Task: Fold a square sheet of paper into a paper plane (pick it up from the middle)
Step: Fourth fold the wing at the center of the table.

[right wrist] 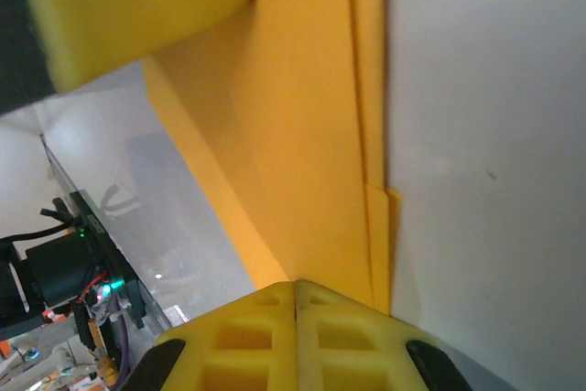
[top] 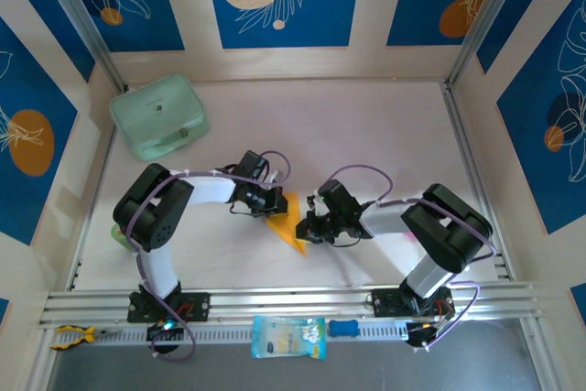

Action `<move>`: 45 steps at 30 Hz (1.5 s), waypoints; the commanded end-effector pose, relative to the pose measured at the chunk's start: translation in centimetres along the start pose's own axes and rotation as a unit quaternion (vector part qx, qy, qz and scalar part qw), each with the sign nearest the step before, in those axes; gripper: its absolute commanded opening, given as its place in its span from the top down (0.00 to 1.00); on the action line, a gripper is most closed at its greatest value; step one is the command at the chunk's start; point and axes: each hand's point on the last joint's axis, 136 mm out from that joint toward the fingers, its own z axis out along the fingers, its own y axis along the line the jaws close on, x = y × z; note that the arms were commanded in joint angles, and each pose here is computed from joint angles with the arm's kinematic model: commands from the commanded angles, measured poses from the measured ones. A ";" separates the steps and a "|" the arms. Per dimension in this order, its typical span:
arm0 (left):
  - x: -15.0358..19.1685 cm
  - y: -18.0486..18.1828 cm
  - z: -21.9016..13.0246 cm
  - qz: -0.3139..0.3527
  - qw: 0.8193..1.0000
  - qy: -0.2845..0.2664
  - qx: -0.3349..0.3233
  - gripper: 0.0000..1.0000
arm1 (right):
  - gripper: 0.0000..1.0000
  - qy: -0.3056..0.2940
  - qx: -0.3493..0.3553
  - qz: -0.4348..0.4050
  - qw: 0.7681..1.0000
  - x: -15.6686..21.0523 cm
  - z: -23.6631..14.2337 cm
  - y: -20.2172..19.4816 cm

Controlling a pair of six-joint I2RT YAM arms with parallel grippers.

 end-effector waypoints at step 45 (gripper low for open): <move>1.6 4.0 1.1 -0.038 0.998 0.019 -0.047 0.97 | 1.00 0.027 0.042 0.039 0.998 -0.8 2.5 -0.1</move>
